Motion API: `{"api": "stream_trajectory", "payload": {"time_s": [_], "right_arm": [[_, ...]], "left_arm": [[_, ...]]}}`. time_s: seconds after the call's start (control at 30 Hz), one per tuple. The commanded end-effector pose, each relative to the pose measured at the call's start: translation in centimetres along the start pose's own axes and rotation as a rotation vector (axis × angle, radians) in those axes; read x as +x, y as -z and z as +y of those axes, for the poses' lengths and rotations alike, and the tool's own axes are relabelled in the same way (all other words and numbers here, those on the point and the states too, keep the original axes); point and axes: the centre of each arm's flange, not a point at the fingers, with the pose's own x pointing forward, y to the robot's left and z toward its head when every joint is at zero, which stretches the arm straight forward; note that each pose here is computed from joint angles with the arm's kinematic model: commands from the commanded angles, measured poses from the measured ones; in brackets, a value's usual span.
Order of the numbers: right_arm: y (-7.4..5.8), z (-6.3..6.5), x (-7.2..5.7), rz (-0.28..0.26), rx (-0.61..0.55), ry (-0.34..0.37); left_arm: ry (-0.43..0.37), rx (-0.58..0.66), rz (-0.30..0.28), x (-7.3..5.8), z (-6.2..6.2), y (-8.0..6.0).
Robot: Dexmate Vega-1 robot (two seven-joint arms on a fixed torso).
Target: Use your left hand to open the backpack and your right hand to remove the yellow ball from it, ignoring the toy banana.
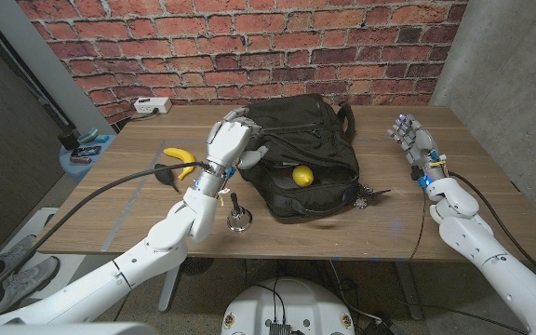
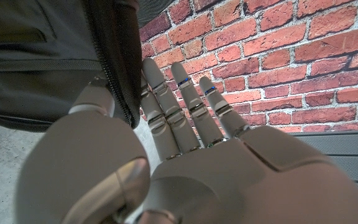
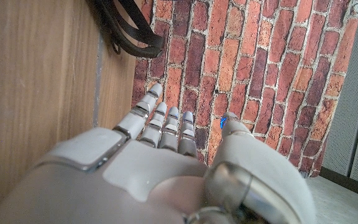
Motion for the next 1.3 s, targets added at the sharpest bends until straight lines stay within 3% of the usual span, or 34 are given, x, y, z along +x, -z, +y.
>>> {"api": "stream_trajectory", "payload": {"time_s": [0.03,0.57,1.1,1.3], "right_arm": [[-1.0,0.7,-0.7,0.015,-0.07,0.0],[-2.5,2.2,-0.5,0.029,-0.195,-0.007],[-2.7,3.7,-1.5,0.068,-0.303,-0.036],[-2.9,4.2,-2.3,0.072,-0.293,-0.055]], "left_arm": [[0.022,-0.042,0.033,1.7,0.4,0.4],[0.036,-0.107,0.143,3.8,0.1,1.9],[0.106,-0.243,0.259,5.3,-1.1,2.7],[0.105,-0.285,0.297,5.7,-1.3,3.0]]}}
